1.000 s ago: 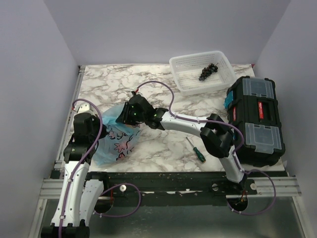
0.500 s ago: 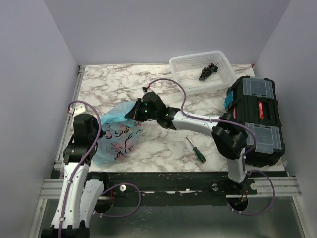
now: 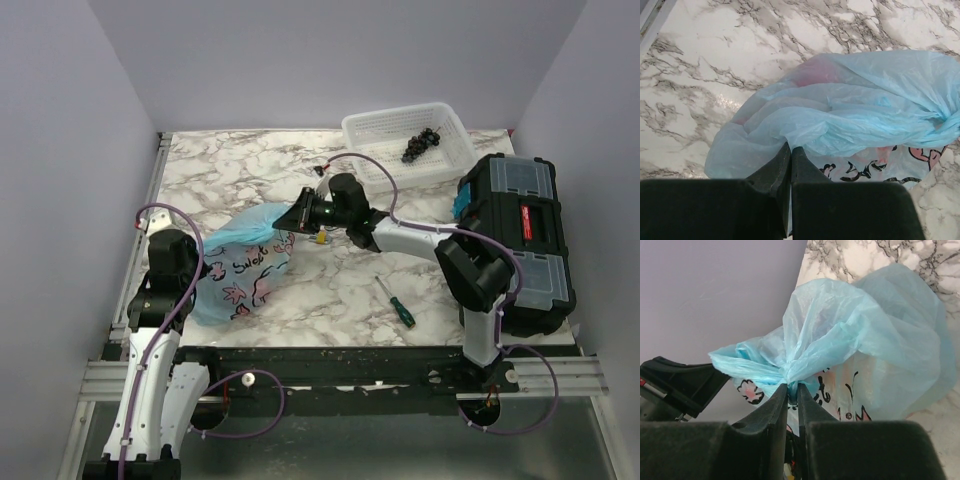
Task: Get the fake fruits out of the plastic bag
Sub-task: Untie the plastic bag at the center of the board.
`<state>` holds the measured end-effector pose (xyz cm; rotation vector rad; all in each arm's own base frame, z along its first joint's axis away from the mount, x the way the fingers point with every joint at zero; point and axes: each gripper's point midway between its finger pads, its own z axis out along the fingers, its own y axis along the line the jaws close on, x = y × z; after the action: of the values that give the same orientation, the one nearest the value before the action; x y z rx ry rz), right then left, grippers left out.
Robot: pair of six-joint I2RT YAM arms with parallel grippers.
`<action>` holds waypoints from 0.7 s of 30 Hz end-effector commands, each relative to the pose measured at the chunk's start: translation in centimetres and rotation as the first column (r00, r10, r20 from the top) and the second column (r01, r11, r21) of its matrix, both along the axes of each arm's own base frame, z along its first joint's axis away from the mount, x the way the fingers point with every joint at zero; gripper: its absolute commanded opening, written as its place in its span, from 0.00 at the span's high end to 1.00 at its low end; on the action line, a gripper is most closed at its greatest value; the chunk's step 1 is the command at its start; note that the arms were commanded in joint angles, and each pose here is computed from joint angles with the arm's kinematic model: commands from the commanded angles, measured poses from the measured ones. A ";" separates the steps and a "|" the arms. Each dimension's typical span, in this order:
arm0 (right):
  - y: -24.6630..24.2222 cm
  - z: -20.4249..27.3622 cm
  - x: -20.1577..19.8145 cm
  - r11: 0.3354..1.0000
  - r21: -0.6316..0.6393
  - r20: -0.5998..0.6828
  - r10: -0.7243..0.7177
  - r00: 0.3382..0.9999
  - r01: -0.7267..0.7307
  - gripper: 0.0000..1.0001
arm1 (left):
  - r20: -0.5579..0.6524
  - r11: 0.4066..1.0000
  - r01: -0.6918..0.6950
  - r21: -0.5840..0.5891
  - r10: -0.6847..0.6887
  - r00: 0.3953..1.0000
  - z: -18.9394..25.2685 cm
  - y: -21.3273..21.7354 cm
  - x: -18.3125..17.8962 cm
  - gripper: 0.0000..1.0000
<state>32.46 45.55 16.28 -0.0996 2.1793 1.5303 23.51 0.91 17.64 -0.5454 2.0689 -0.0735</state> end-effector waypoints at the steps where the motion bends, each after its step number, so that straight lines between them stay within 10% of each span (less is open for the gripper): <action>1: 0.0 1.9 0.0 0.996 0.031 0.069 0.079 0.994 -0.082 0.81 | 0.004 0.999 -0.038 0.025 0.037 0.999 0.7 0.8 -0.3 1.00; 10: -0.7 3.6 -1.5 0.998 -0.049 0.154 0.036 0.987 -0.029 0.62 | 0.004 1.000 0.008 0.007 -0.008 1.000 0.6 0.0 0.0 1.00; 21: 3.3 1.8 -4.4 1.000 0.020 -0.094 -0.016 0.995 0.018 0.37 | 0.004 1.000 0.024 0.001 -0.024 1.000 0.6 -0.2 0.2 1.00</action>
<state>27.79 47.48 19.79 -0.1510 2.1455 1.5842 23.48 0.97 17.23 -0.5440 2.0893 -0.0648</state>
